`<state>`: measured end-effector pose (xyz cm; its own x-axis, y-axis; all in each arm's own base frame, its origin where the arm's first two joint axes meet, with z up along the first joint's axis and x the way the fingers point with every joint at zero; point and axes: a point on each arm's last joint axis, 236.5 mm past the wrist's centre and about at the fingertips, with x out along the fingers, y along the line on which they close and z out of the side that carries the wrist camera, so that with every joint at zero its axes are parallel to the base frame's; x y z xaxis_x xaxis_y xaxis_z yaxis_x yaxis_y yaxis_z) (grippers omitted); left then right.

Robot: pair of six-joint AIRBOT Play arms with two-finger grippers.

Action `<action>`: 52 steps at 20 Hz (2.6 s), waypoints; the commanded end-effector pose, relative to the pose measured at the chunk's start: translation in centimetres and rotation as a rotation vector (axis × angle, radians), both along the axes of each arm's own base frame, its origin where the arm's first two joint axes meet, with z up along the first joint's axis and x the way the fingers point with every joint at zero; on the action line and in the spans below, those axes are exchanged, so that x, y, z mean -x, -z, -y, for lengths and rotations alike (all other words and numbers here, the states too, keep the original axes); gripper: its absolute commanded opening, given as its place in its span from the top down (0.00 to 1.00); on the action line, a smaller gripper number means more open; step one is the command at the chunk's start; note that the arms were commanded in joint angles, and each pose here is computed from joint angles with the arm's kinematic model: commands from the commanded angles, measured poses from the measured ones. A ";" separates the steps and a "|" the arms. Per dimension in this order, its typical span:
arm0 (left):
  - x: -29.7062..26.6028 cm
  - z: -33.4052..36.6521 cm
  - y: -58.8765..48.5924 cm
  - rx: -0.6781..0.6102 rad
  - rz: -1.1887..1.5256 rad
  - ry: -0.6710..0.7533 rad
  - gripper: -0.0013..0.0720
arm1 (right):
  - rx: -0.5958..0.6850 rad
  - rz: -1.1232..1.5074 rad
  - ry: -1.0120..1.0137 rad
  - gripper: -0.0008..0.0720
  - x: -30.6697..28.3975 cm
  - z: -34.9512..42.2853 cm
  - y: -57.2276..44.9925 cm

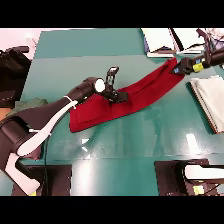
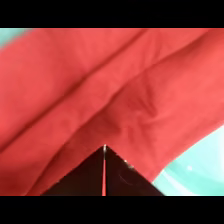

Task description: Fold the shirts.

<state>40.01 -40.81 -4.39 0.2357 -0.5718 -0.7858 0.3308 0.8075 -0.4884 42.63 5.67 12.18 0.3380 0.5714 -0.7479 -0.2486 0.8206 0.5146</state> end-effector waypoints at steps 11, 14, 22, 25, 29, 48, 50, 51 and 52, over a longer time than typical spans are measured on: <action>-2.0 -2.1 0.1 -0.081 -0.021 0.030 0.95 | -0.202 0.188 -0.224 0.96 4.3 -16.7 -10.4; -5.9 -8.3 -6.4 -0.143 0.120 -0.032 0.95 | -0.248 0.217 -0.282 0.96 5.5 -20.6 -11.4; -7.0 -32.9 -29.4 -0.304 0.550 -0.440 0.95 | -0.489 0.274 -0.422 0.68 10.2 -41.9 -8.8; -5.2 -35.0 -33.0 -0.294 0.616 -0.492 0.95 | -0.458 0.268 -0.467 0.51 11.1 -44.8 -6.3; -4.8 -33.2 -32.7 -0.275 0.612 -0.443 0.95 | -0.274 0.279 -0.499 0.52 8.3 -38.5 -4.3; -3.7 -25.1 -33.5 -0.187 0.677 -0.282 0.95 | -0.255 -0.485 -0.276 0.20 5.2 -27.1 19.5; -3.5 -24.6 -33.5 -0.161 0.667 -0.276 0.95 | -0.297 -0.461 -0.329 0.51 5.5 -30.5 19.4; -3.4 -24.3 -33.5 -0.147 0.661 -0.273 0.95 | -0.292 -0.435 -0.343 0.73 5.3 -31.6 19.3; -3.3 -24.0 -33.5 -0.135 0.657 -0.269 0.95 | -0.287 -0.395 -0.347 0.96 4.6 -32.4 18.9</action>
